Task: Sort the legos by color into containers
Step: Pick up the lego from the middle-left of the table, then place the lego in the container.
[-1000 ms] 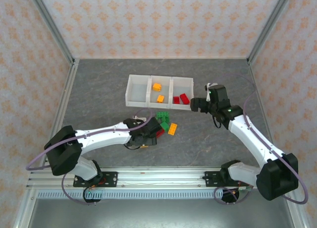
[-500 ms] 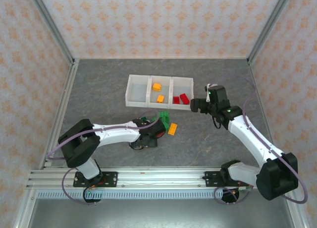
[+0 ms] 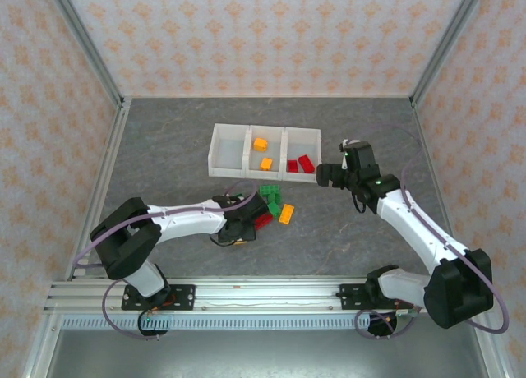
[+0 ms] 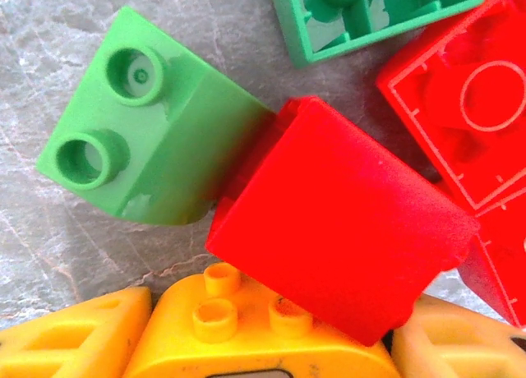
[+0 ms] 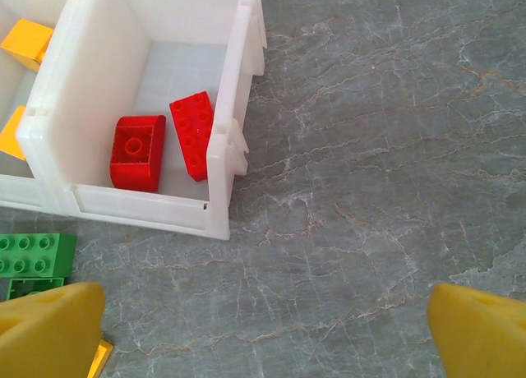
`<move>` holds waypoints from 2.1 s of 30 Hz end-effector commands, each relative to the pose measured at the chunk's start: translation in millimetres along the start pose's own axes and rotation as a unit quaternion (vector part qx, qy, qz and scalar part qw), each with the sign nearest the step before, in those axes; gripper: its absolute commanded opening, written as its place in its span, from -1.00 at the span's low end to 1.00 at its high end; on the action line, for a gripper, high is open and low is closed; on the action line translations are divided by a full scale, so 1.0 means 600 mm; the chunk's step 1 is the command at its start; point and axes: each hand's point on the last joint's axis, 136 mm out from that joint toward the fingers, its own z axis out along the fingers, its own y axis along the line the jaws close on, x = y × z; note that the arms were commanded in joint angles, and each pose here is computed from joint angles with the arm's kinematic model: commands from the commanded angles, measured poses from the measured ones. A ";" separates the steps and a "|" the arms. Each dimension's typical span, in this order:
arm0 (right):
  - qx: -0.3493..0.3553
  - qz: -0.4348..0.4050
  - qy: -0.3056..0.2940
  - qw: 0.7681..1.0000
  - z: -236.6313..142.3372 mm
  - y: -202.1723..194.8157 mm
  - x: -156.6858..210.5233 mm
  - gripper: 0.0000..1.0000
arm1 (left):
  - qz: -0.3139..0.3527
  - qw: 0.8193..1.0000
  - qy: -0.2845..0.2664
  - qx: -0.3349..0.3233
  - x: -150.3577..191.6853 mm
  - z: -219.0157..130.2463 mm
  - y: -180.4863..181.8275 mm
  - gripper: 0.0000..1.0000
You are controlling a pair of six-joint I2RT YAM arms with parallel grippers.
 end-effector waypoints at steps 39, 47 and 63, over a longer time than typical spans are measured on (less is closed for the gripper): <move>0.117 0.085 -0.217 0.965 -0.234 -0.109 -0.067 0.99 | 0.064 0.984 -0.166 0.030 -0.497 -0.090 -0.193 -0.18; 0.131 0.082 -0.221 0.963 -0.252 -0.119 -0.063 1.00 | 0.036 0.983 -0.159 0.086 -0.527 -0.057 -0.209 -0.01; 0.115 0.096 -0.241 0.959 -0.235 -0.116 -0.053 0.99 | 0.046 0.972 -0.192 0.128 -0.533 -0.151 -0.217 0.89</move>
